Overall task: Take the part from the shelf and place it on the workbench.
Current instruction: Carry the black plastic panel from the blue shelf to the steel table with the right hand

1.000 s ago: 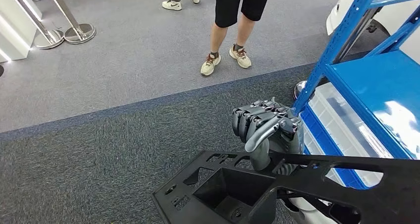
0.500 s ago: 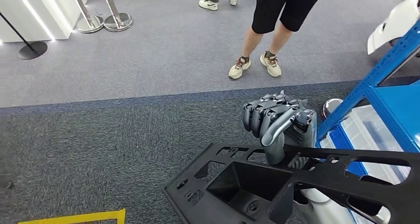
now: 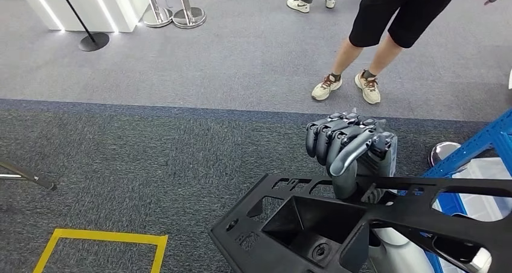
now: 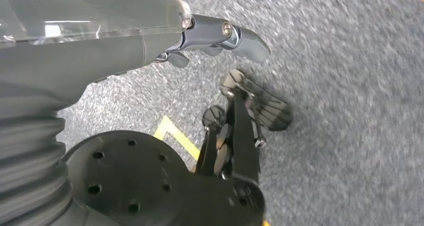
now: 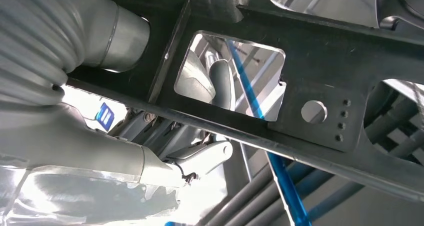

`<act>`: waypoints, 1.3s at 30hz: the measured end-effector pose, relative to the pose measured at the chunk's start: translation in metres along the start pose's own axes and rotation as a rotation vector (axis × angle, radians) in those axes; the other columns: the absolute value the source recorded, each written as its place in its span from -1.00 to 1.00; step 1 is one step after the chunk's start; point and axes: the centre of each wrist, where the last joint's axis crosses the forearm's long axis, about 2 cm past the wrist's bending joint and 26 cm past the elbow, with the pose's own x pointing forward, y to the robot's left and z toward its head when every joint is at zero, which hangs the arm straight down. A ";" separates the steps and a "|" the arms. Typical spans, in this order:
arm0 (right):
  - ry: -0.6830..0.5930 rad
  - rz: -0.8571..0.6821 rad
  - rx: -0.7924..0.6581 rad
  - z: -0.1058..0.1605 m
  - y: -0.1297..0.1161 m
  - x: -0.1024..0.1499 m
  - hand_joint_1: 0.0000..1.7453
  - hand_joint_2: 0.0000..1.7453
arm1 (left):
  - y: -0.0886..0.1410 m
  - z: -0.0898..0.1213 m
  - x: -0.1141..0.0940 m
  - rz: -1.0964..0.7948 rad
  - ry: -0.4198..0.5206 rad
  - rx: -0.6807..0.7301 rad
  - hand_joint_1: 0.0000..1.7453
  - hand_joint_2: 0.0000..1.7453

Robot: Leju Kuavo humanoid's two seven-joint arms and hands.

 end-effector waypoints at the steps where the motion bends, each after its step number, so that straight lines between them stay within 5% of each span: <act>1: -0.001 0.002 0.000 0.000 0.000 0.000 1.00 1.00 | 0.000 0.000 0.001 0.000 -0.002 -0.002 -1.00 1.00; 31: -0.009 -0.002 0.007 -0.006 -0.004 -0.003 1.00 1.00 | -0.003 0.000 -0.001 0.006 -0.010 0.009 -1.00 1.00; 39: -0.001 0.011 -0.005 -0.009 -0.003 -0.003 1.00 1.00 | 0.004 0.000 0.003 -0.058 0.020 0.119 -1.00 1.00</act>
